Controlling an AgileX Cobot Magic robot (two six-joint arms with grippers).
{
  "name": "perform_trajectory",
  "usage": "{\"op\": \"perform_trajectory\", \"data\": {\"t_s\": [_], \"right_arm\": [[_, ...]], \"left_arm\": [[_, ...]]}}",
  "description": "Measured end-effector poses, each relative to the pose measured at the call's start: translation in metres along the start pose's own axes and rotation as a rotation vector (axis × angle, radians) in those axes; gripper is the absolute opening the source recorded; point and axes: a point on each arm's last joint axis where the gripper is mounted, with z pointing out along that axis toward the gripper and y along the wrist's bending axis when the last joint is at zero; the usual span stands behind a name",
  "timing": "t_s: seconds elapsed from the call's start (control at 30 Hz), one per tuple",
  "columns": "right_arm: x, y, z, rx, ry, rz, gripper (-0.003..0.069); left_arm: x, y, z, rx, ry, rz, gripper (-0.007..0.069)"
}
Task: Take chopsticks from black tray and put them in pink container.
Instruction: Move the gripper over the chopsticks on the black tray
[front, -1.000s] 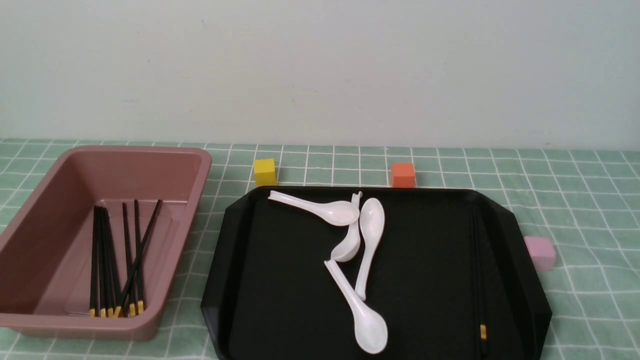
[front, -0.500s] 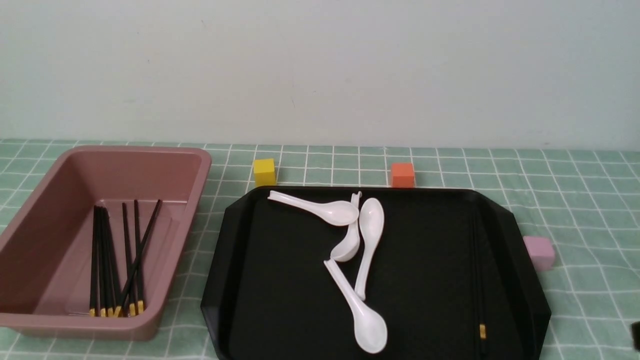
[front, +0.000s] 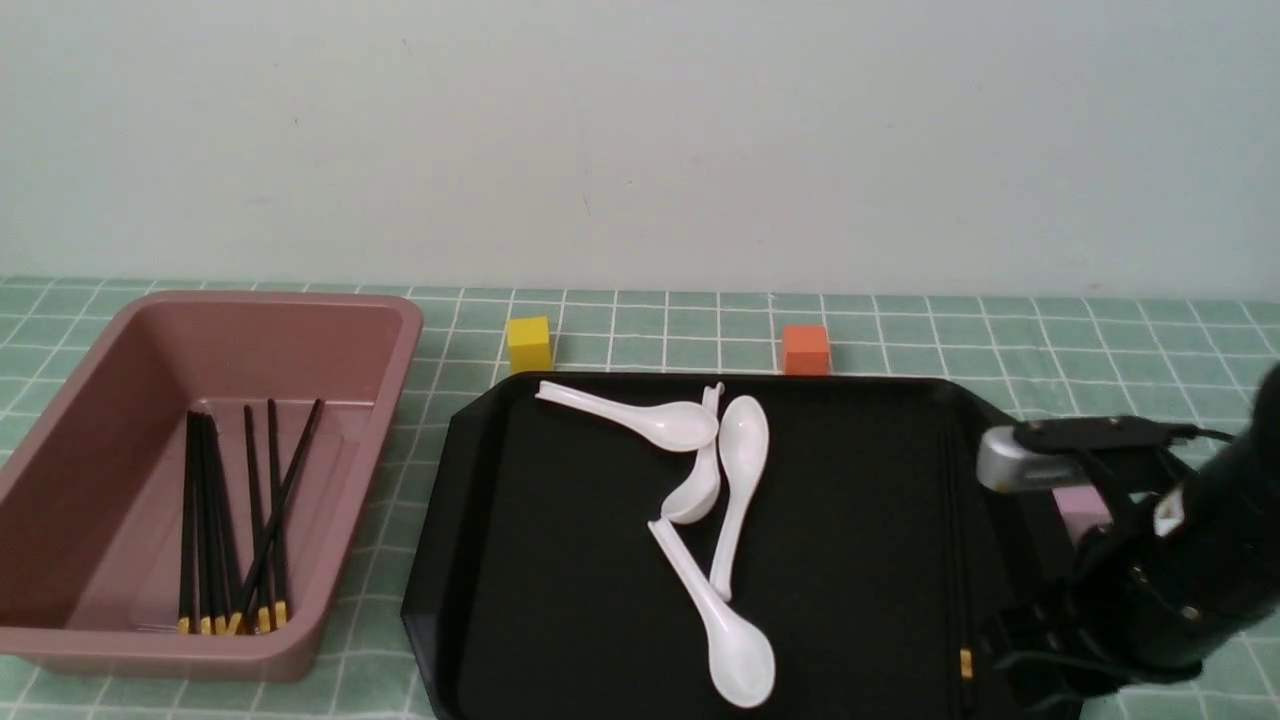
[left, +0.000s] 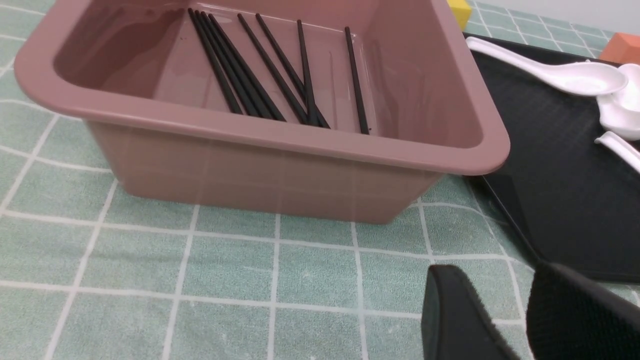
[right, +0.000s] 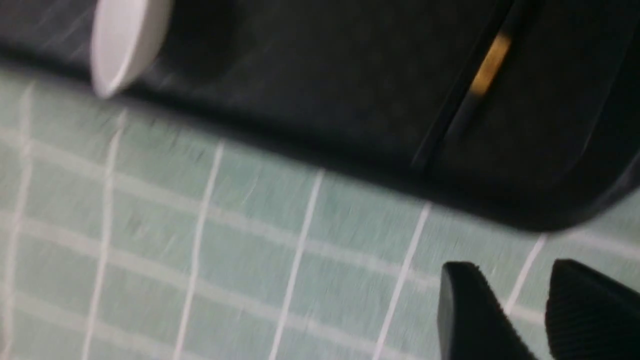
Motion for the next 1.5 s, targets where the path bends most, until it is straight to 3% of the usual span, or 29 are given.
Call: {"op": "perform_trajectory", "data": {"t_s": [0.2,0.6,1.0,1.13,1.27,1.5], "right_arm": [[-0.034,0.02,0.025,0.115,-0.014,0.071,0.0253],[-0.051,0.017,0.084,0.176,0.085,0.148,0.0295],[-0.053,0.017,0.091,0.195,0.104,0.188,0.0315],[-0.053,0.017,0.091,0.194,0.104,0.191,0.0269],[-0.053,0.017,0.091,0.191,0.108,0.194,0.0127],[-0.051,0.018,0.082,0.196,0.134,0.162,0.0129]], "left_arm": [[0.0,0.0,0.0,0.0,0.0,0.0,0.0239],[0.0,0.0,0.0,0.0,0.0,0.0,0.0238],[0.0,0.0,0.0,0.0,0.0,0.0,0.0238],[0.0,0.0,0.0,0.0,0.0,0.0,0.0238],[0.0,0.0,0.0,0.0,0.0,0.0,0.0238],[0.0,0.0,0.0,0.0,0.0,0.0,0.0238]]}}
